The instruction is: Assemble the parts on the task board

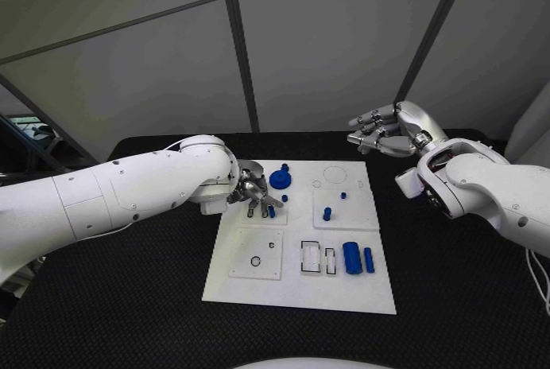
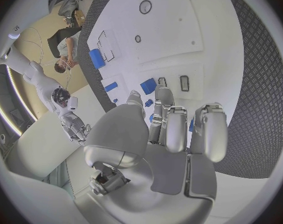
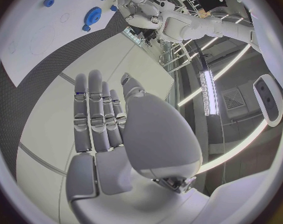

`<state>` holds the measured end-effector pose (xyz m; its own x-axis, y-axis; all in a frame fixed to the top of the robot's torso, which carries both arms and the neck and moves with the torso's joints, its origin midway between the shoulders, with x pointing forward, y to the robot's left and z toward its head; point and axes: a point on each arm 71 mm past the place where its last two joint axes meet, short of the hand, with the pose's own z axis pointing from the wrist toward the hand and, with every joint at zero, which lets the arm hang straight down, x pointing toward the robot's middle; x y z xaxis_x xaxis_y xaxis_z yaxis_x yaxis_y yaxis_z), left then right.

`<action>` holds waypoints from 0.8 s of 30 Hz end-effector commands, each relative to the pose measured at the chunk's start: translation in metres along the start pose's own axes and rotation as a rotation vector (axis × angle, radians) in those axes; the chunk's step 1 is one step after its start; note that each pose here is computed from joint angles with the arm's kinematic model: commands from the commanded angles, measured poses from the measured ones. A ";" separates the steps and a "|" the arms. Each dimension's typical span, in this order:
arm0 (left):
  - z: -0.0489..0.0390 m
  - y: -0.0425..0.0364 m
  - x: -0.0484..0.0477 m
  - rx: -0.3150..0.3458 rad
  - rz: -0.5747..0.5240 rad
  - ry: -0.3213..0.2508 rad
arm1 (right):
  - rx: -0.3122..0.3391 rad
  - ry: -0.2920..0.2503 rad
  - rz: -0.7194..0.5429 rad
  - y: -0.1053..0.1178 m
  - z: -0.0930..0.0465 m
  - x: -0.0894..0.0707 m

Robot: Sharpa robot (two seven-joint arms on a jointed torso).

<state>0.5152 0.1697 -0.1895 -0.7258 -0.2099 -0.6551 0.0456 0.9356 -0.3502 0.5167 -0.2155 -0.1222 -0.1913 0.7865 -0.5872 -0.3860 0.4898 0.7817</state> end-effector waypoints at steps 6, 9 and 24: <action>0.0013 0.0004 0.0007 -0.014 0.021 0.019 | 0.002 0.008 -0.002 0.002 0.002 0.002; 0.0020 0.0000 0.0007 -0.014 0.022 0.021 | 0.003 0.011 -0.002 0.002 0.002 0.003; 0.0030 -0.0036 0.0016 -0.006 0.025 0.023 | 0.007 0.020 -0.001 0.003 0.003 0.005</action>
<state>0.5159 0.1656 -0.1918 -0.7374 -0.1926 -0.6474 0.0539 0.9386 -0.3408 0.5175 -0.2104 -0.1235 -0.2019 0.7826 -0.5889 -0.3760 0.4932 0.7844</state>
